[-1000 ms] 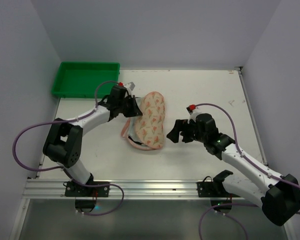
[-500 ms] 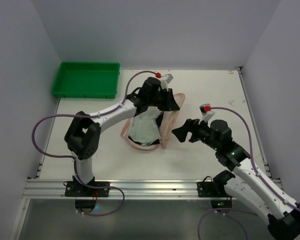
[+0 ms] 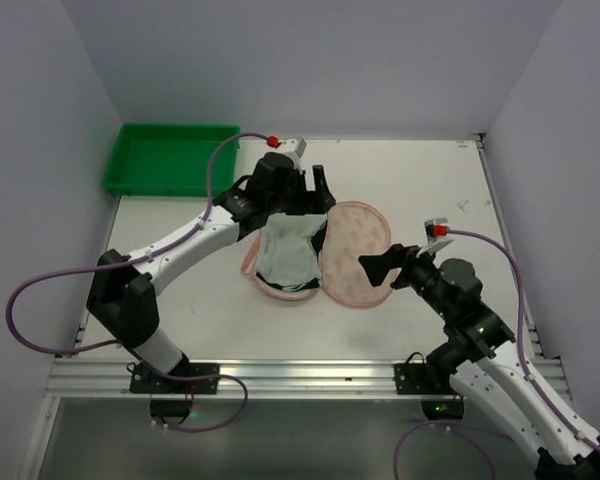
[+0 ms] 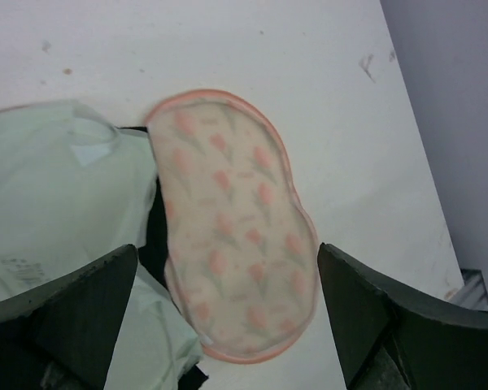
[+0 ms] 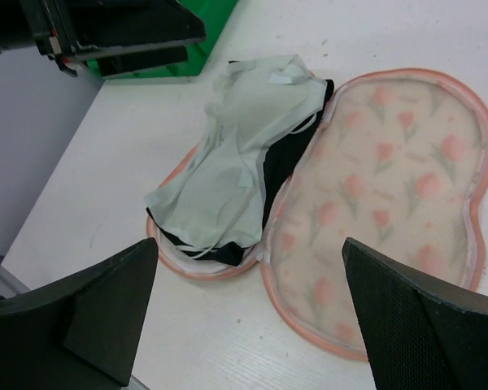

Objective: Unzip the laundry bag and remove the bra

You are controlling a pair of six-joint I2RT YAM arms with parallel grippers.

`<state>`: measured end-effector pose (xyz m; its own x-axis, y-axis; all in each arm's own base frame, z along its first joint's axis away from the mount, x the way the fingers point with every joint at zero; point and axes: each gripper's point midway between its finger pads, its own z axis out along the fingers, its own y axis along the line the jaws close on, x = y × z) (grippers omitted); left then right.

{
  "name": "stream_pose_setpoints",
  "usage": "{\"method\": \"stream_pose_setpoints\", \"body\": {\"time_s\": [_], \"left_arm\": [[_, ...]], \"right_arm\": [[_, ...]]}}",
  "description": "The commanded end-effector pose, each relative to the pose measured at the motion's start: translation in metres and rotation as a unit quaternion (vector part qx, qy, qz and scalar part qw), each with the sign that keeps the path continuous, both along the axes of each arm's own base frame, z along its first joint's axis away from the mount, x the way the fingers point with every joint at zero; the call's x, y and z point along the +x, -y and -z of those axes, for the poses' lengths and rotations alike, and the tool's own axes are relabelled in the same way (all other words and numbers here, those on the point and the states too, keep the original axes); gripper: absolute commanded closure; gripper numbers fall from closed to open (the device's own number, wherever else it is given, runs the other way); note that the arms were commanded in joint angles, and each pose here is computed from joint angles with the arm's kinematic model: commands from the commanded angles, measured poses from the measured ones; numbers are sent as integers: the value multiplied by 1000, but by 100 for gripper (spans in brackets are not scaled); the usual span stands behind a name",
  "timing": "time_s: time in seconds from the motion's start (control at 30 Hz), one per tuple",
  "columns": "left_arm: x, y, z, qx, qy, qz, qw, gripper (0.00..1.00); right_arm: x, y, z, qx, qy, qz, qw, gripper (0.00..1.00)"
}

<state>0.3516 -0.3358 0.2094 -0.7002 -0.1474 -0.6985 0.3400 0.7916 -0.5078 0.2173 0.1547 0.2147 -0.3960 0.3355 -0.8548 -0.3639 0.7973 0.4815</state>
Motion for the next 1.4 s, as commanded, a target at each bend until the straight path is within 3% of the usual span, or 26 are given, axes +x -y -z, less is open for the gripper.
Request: {"method": "stream_pose_setpoints", "body": {"time_s": [0.0, 0.5, 0.6, 0.63, 0.7, 0.73, 0.77, 0.83, 0.97, 1.37], "left_arm": [[12, -46, 32, 91, -8, -67, 994, 5], [20, -58, 134, 197, -93, -75, 973, 33], [22, -60, 149, 212, -101, -77, 969, 51], [23, -58, 152, 213, -105, -75, 969, 62], [20, -56, 155, 212, -112, -70, 968, 73], [19, -55, 154, 206, -114, -69, 969, 85], [19, -55, 154, 205, -114, -69, 970, 90], [19, -56, 148, 201, -108, -72, 971, 100], [18, -56, 127, 185, -91, -73, 976, 100], [26, -77, -56, 81, 77, -110, 988, 100]], "right_arm": [[6, -1, 5, -1, -9, 10, 1000, 3], [9, -15, 30, -2, -40, -16, 999, 3], [9, -19, 33, 0, -44, -25, 999, 3], [9, -21, 35, -1, -48, -28, 998, 3], [9, -22, 37, 0, -52, -30, 998, 4], [9, -22, 38, -1, -53, -29, 998, 4], [9, -21, 38, -1, -52, -28, 998, 4], [10, -21, 38, -1, -49, -25, 998, 4], [11, -18, 37, -2, -45, -20, 999, 4], [10, -17, 31, 0, -37, -18, 999, 4]]}}
